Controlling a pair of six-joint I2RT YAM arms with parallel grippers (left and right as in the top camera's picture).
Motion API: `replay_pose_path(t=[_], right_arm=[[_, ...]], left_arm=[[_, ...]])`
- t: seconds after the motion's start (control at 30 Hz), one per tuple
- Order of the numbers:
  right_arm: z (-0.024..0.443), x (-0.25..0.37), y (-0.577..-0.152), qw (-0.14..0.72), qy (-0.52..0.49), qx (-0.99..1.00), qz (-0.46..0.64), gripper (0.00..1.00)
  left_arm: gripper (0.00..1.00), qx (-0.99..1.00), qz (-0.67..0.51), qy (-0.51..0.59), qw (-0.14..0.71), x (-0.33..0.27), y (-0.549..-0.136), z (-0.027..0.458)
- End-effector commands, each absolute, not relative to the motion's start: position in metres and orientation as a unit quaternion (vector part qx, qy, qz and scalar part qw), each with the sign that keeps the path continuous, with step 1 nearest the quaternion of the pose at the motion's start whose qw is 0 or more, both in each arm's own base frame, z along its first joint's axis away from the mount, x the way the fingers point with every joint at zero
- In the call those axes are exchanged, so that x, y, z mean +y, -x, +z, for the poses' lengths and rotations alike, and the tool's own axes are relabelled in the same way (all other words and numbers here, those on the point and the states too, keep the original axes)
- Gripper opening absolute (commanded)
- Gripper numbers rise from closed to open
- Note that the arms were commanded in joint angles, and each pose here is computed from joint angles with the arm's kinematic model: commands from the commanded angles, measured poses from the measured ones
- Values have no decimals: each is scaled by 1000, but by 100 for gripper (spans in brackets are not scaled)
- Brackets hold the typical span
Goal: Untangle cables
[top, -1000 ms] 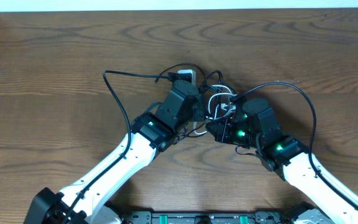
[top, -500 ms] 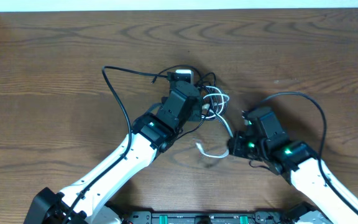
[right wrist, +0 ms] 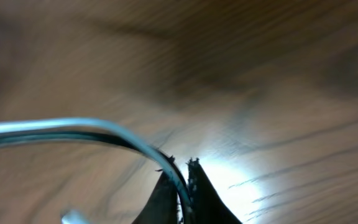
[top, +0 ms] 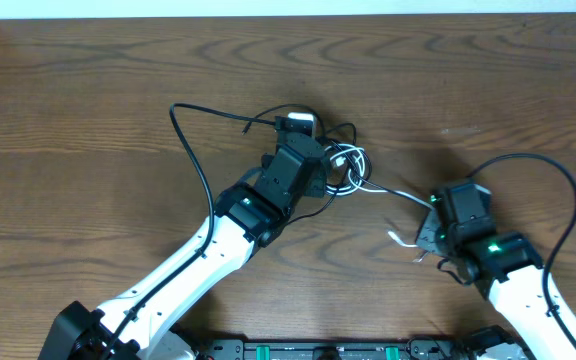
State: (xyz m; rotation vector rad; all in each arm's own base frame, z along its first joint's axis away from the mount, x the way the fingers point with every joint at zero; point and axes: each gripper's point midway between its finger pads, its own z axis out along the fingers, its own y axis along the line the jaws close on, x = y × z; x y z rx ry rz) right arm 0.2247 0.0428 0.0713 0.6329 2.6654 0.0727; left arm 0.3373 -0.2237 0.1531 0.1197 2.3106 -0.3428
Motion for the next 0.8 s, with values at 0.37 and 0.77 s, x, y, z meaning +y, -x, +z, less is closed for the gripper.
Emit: replay_pose_path(t=[0.37,0.77], right_arm=[[133,159,-241,222,53,900,372,58],[125,132,-274,257,-70,913,309,55]], left_arm=[[8,906,-187,-70,372,-238,-332,160],[8,879,-311,-145,330,-283,-307,175]])
